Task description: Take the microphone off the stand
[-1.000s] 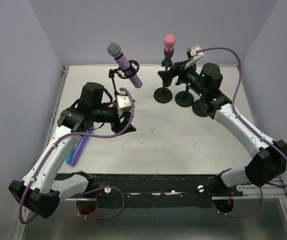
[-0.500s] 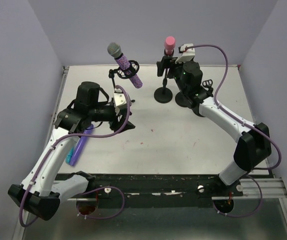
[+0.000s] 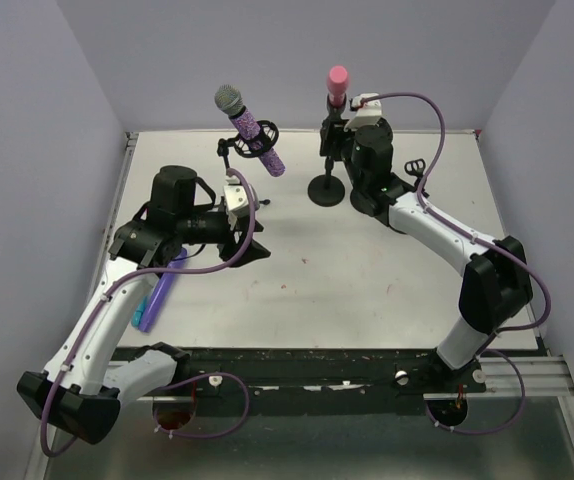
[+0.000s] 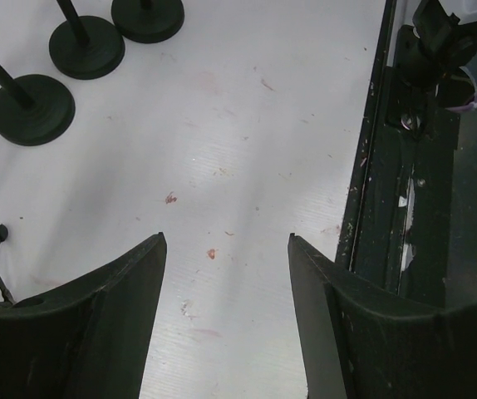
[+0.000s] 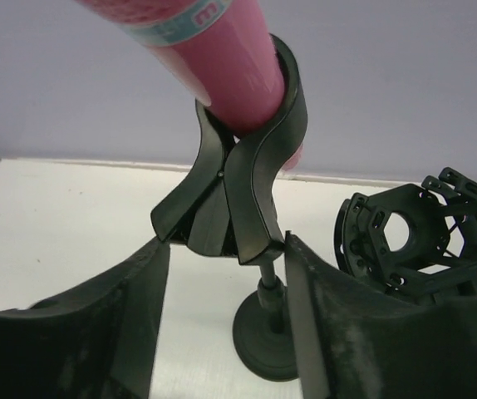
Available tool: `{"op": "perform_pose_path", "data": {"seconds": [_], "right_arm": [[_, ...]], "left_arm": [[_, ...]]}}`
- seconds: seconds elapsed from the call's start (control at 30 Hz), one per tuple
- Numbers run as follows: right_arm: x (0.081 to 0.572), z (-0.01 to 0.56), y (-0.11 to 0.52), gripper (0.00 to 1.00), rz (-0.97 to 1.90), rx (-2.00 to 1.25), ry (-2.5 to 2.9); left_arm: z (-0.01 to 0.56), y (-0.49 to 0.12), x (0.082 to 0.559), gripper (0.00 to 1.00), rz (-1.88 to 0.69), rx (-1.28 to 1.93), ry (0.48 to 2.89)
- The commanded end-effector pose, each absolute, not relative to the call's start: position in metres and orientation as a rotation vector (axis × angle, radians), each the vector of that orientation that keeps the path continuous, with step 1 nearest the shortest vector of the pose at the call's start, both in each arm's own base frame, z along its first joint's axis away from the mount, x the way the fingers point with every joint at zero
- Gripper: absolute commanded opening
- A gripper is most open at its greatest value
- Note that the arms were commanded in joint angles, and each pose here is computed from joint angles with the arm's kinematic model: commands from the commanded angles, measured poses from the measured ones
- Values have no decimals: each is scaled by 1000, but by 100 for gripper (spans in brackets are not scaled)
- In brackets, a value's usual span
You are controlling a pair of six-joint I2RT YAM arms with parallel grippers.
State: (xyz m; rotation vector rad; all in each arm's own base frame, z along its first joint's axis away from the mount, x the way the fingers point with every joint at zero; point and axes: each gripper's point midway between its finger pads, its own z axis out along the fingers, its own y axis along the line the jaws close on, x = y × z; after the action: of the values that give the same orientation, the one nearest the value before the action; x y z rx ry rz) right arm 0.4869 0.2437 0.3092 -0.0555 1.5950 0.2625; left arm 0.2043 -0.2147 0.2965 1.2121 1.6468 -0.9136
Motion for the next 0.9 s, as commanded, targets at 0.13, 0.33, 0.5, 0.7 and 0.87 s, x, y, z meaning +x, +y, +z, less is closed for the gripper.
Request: {"op": "perform_pose_path", "data": {"seconds": [0.13, 0.33, 0.5, 0.7, 0.87], "right_arm": [[466, 322, 250, 37, 301, -179, 1573], [435, 316, 252, 22, 356, -314, 1591], [425, 314, 248, 20, 363, -323, 1595], [430, 332, 259, 90, 411, -307, 1565], [460, 341, 261, 100, 437, -113, 1577]], "left_arm": [[305, -214, 198, 68, -928, 1208, 1598], [303, -215, 199, 68, -940, 1208, 1604], [303, -217, 200, 68, -959, 1204, 1605], [304, -218, 202, 68, -962, 1204, 1609], [303, -218, 204, 68, -967, 1203, 1616]]}}
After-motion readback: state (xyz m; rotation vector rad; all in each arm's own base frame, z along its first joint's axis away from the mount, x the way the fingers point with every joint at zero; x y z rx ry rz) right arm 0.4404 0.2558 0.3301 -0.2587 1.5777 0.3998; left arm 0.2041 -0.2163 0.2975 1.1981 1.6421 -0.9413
